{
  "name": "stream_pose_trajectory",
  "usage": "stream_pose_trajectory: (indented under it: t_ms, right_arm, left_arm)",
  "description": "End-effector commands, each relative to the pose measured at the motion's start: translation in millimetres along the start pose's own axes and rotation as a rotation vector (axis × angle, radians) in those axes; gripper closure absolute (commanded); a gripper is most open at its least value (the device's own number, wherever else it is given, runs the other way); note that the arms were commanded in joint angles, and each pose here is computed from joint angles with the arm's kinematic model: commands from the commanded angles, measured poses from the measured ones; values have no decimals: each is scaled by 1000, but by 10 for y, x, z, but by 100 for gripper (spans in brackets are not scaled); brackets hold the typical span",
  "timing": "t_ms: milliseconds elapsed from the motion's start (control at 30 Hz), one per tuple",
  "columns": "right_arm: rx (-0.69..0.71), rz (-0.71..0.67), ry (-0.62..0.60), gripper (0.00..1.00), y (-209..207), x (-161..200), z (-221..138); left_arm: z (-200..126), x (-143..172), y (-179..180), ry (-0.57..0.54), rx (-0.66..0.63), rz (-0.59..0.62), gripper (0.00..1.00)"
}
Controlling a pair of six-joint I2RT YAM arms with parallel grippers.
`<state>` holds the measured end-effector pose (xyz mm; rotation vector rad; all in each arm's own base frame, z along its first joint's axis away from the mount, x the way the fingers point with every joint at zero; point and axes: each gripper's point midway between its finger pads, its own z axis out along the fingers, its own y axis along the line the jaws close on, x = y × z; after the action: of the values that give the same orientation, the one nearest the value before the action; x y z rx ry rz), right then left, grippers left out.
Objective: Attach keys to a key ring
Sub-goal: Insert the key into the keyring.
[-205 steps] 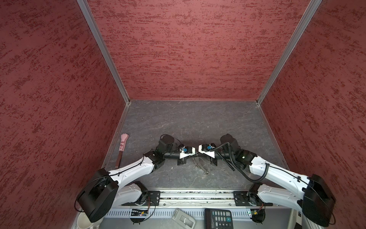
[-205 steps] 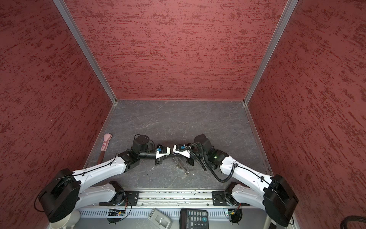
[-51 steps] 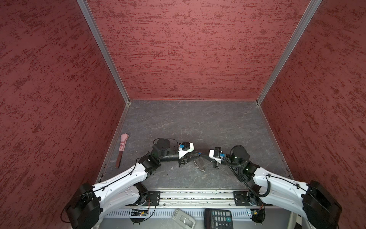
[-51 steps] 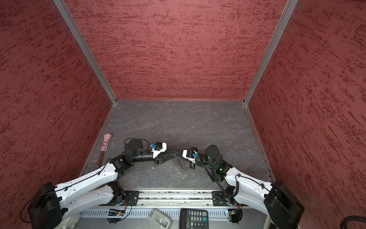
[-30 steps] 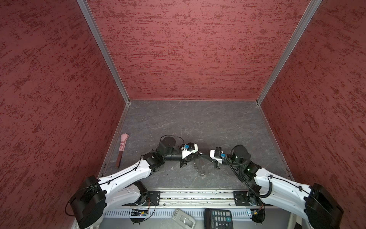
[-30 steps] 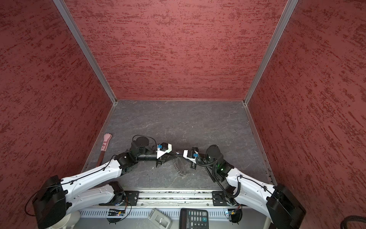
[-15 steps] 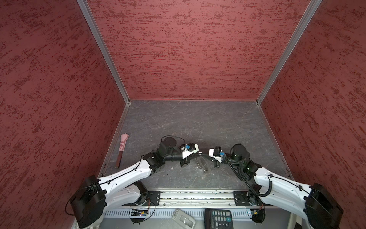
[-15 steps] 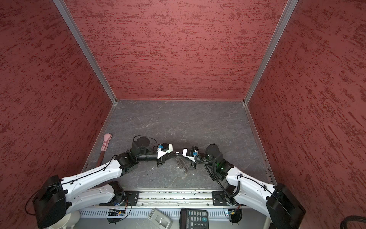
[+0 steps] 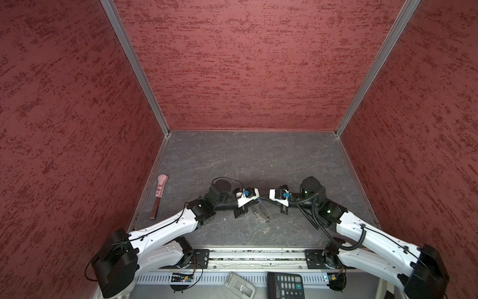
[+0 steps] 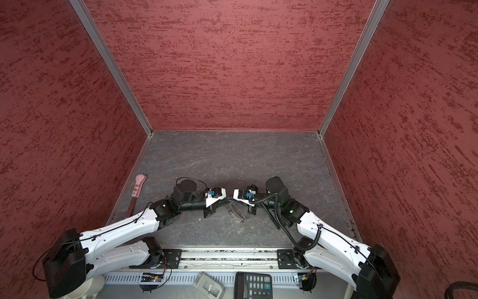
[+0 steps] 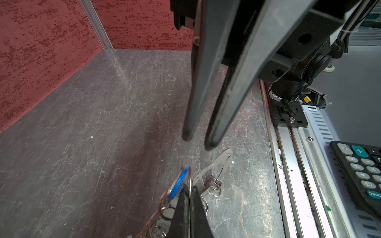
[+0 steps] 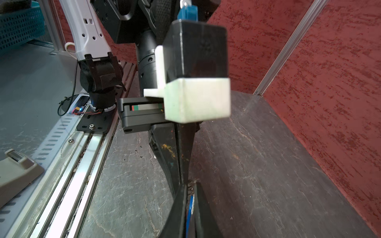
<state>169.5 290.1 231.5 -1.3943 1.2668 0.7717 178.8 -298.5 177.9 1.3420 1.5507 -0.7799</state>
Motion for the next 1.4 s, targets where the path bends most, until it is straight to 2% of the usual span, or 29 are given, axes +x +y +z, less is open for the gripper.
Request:
stream_pose_trajectory:
  t_ms: [0, 400, 900, 1100, 1367]
  right_arm:
    - [-58, -1, 45, 89, 96, 79, 17]
    - [-86, 12, 43, 87, 128, 129, 73]
    - [-132, 41, 64, 89, 188, 211, 116]
    - [-134, 48, 65, 100, 179, 201, 124]
    - [-93, 37, -153, 100, 133, -202, -56]
  left_arm:
    - [-62, -186, -17, -54, 7, 48, 100]
    - [-84, -225, -113, -77, 56, 53, 100]
    - [-85, -243, -96, -84, 46, 57, 100]
    - [-90, -233, -73, -87, 28, 60, 100]
    - [-165, -275, -21, -146, 3, 34, 86]
